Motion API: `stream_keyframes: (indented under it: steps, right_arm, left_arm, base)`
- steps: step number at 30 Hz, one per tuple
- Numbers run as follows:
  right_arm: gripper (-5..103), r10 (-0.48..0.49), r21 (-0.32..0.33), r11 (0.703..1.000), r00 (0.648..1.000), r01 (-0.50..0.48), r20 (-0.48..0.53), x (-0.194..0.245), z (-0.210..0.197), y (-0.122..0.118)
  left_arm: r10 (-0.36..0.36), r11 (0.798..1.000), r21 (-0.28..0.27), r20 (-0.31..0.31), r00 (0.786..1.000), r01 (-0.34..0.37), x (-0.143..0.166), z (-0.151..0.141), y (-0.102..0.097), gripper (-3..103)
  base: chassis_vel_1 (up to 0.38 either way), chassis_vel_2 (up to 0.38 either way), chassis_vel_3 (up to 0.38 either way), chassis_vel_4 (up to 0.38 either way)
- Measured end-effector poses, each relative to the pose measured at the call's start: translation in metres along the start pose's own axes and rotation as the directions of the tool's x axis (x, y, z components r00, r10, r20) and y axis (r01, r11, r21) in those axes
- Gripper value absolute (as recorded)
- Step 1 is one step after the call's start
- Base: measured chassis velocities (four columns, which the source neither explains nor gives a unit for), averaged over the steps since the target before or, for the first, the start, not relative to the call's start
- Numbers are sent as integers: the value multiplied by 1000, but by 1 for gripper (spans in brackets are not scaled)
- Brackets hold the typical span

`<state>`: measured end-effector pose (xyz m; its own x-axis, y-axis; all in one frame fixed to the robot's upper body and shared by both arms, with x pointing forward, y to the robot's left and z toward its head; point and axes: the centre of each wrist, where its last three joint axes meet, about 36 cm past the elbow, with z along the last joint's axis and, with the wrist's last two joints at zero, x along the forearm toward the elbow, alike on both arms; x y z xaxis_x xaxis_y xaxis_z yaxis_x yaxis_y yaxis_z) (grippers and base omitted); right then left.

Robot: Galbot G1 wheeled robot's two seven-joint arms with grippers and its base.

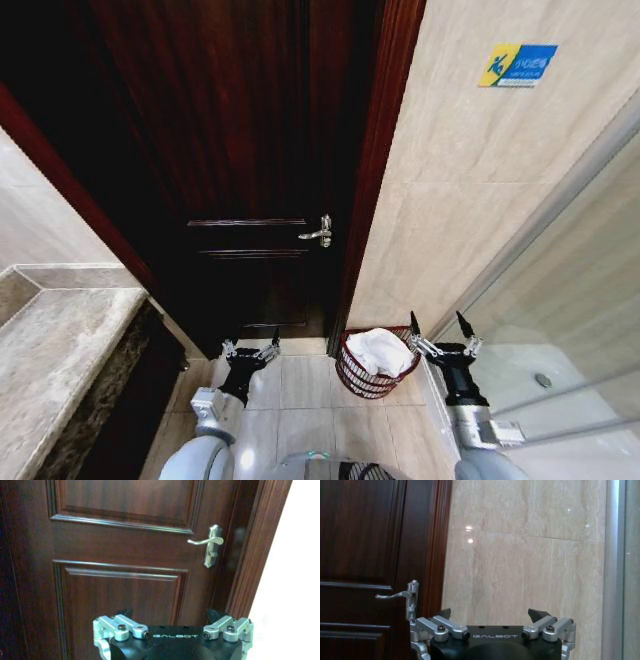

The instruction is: Discard the used towel into the hamper.

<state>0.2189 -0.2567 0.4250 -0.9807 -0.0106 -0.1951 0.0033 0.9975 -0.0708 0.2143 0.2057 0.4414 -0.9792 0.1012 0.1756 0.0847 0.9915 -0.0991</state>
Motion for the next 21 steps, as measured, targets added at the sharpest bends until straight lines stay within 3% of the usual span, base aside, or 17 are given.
stream_keyframes:
  steps: [21]
  right_arm:
    - [100, 0, -2, 1000, 1000, 0, 1, 0, 0, 0]
  left_arm:
    - [0, 1000, 0, 0, 1000, 0, 0, 0, 0, 99]
  base:
    - [0, 0, 0, 0]
